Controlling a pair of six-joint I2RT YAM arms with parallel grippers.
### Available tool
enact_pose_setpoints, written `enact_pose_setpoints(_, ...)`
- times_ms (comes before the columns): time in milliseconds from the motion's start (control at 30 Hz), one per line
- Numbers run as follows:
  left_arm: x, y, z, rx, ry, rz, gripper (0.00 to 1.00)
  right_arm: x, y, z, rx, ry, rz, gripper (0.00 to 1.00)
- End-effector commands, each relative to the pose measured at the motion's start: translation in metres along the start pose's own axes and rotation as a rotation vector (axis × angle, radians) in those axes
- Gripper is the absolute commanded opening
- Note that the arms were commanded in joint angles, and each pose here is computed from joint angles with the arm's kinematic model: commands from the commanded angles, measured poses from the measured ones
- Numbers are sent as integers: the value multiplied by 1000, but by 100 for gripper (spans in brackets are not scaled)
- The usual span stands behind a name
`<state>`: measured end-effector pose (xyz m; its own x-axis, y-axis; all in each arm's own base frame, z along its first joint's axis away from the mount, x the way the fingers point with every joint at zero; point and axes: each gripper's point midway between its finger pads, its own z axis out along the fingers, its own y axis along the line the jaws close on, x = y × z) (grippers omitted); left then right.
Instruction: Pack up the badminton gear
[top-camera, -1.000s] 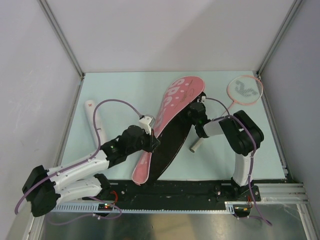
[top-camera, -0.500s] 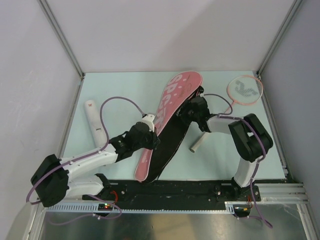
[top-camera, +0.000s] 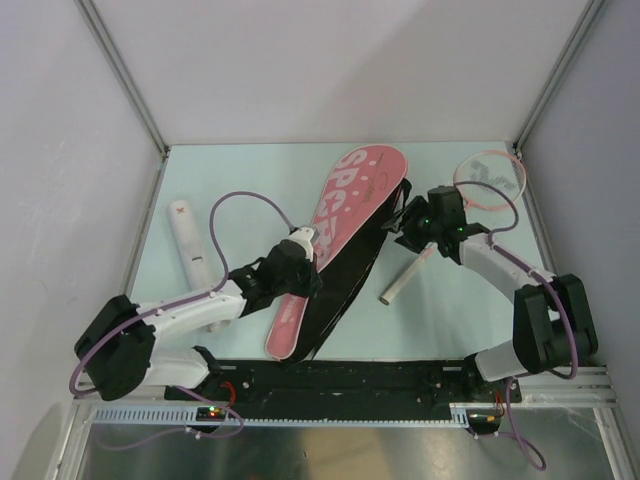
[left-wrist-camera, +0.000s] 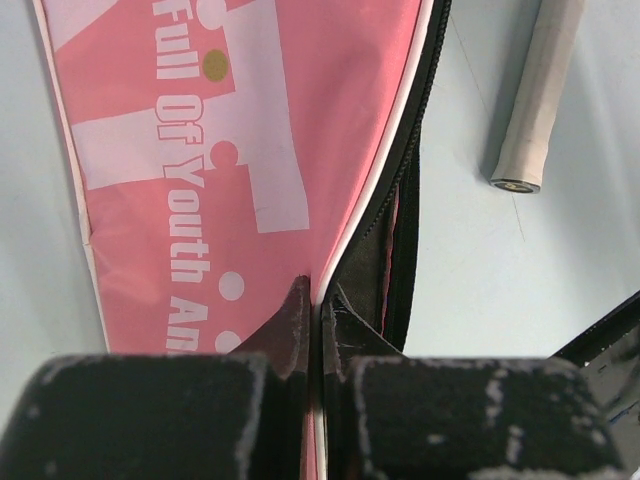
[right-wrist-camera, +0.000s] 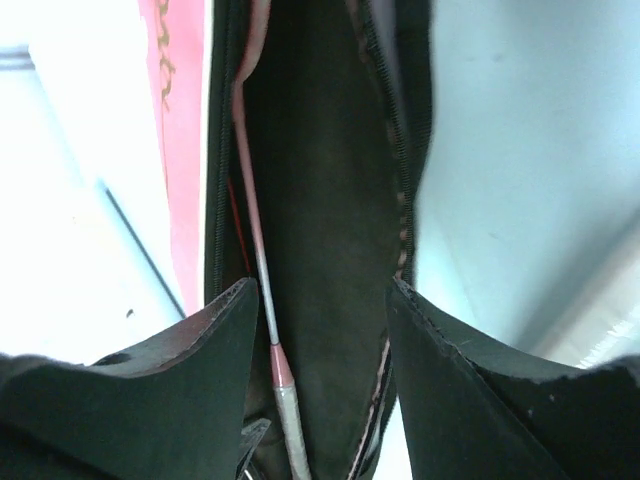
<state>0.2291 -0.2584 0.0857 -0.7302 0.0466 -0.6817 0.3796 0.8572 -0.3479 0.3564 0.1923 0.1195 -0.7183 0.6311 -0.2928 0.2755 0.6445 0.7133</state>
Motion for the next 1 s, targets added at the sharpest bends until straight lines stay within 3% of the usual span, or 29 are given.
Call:
enact_pose_setpoints(0, -24, -12, 1, 34, -50, -26, 0, -24, -43, -26, 186, -103, 60, 58)
enact_pose_setpoints(233, -23, -7, 7, 36, -46, -42, 0, -35, -101, -39, 437, -179, 119, 58)
enact_pose_setpoints(500, -10, -7, 19, 70, -6, -100, 0, -49, -121, -20, 482, -207, 125, 57)
enact_pose_setpoints(833, -20, 13, 13, 43, -67, -172, 0, -33, -151, -1, 586, -117, 106, 56)
enact_pose_setpoints(967, -24, 17, 12, 29, -85, -212, 0, -14, -144, 1, 564, -30, 42, 47)
